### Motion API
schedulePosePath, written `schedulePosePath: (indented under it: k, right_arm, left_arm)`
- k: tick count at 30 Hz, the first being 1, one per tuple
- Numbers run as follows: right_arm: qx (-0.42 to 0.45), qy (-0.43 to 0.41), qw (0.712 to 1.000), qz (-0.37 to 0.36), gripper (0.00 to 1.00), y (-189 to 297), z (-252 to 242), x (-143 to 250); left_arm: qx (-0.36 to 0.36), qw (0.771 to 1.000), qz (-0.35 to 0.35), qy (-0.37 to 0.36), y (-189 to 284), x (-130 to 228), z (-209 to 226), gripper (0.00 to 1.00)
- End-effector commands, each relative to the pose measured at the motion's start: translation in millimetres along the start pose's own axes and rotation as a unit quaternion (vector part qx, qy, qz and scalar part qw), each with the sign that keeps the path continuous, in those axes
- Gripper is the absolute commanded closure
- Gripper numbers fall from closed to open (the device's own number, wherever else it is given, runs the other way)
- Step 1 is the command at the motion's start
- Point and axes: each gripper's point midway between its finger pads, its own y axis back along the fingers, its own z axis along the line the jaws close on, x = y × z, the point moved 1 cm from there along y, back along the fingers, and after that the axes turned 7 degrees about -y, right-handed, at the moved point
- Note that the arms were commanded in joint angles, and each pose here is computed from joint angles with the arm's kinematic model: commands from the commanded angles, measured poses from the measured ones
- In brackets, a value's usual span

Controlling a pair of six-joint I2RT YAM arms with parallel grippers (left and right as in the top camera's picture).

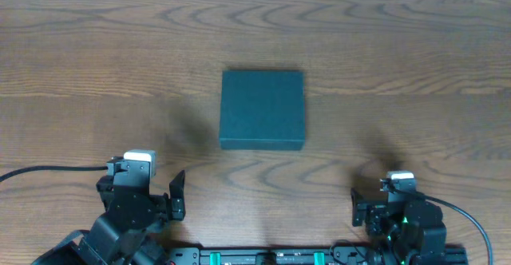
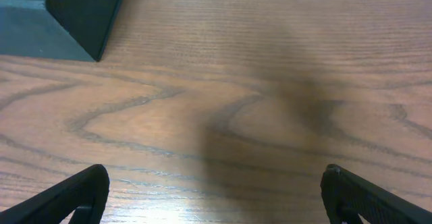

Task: Pack container

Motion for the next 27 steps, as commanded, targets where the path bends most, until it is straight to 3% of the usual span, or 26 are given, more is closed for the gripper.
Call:
schedulePosePath:
  k: [1, 18, 23, 27]
  right_arm:
    - [-0.004, 0.006, 1.000, 0.001, 0.01, 0, 1, 2]
    - [-0.004, 0.006, 1.000, 0.001, 0.01, 0, 1, 2]
    - [-0.004, 0.006, 1.000, 0.001, 0.01, 0, 1, 2]
    - [-0.004, 0.006, 1.000, 0.001, 0.01, 0, 1, 2]
  left_arm:
    - [-0.001, 1.000, 0.001, 0.001, -1, 2, 0, 0.05]
    - [-0.003, 1.000, 0.004, -0.003, -1, 3, 1, 0.05]
    - [-0.017, 0.999, 0.041, -0.027, 1, 24, 10, 0.05]
    - [-0.034, 0.998, 0.055, 0.022, -10, 42, 19, 0.05]
